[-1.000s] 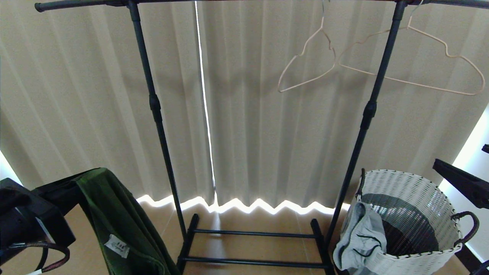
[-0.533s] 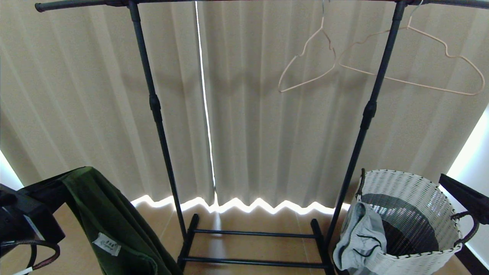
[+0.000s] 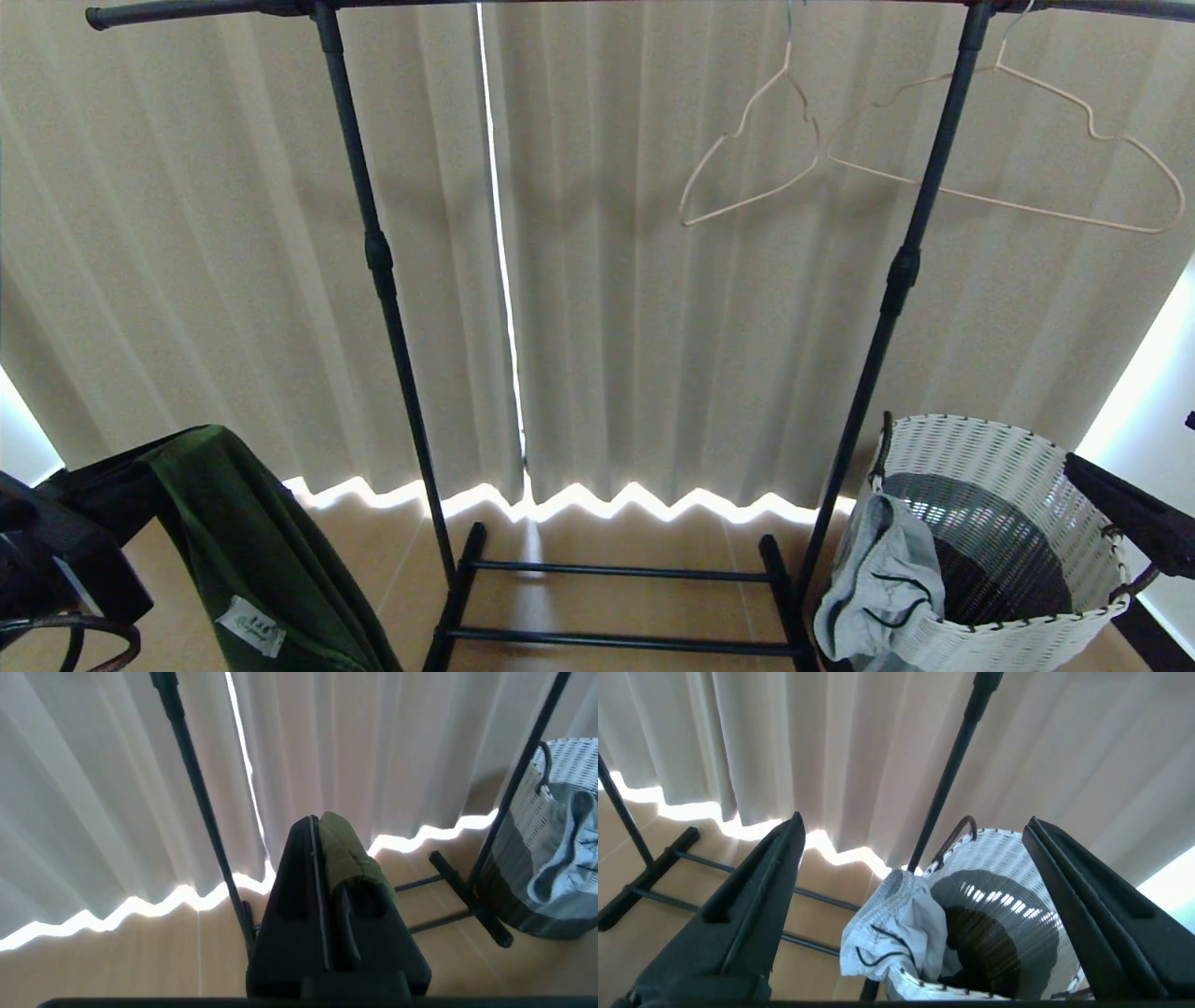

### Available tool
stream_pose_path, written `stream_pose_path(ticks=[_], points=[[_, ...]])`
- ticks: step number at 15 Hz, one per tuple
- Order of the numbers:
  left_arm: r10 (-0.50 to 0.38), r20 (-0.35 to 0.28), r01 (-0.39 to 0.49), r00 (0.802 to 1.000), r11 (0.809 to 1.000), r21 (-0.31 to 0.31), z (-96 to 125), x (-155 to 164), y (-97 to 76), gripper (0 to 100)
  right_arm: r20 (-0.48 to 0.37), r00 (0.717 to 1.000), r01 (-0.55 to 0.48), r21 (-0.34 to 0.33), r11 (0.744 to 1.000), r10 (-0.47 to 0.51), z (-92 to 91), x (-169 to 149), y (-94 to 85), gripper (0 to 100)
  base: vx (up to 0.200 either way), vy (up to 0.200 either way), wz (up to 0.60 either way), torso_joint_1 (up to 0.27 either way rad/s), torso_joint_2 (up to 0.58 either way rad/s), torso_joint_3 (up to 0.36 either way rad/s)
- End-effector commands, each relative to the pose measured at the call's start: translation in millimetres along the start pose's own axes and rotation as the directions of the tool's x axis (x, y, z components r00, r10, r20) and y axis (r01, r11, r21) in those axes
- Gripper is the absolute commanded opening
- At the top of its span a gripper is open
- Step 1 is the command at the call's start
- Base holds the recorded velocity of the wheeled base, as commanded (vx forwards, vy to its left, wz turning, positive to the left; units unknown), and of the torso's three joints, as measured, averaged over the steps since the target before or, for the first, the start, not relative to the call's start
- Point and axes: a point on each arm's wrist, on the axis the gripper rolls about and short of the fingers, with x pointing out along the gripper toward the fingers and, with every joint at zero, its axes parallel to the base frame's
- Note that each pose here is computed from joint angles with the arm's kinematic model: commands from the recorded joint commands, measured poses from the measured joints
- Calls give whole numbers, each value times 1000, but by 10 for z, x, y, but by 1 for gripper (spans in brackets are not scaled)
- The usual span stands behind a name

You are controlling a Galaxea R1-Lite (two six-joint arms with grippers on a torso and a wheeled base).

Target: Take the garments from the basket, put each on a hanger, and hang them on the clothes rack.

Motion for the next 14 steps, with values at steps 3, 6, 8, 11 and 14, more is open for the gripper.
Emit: stream_pose_path(ticks=[3,6,8,11,14], points=[[-46,17,46,999,999,3,12,-25,-11,0,-1,1000,-1,-1,1000,1,-11,-13,1,100,0,0,0,0,0,0],[-44,29,43,999,999,13,22,-54,-9,0,12,1000,1,0,1000,-1,18,-18,-3,100,0,0,0,16,-130,-101],[-45,28,45,999,999,20,18,-55,-11,0,6,1000,0,-1,1000,0,7,-11,-1,100,0,0,0,63,-210,-293],[-44,23,44,999,999,28,1,-58,-11,0,10,1000,2,0,1000,-2,11,-17,-2,100,0,0,0,115,-492,-328],[-36,29,35,999,998,43,-10,-88,-4,0,12,1000,1,0,1000,-1,-6,-39,-1,100,0,0,0,128,-484,-307]])
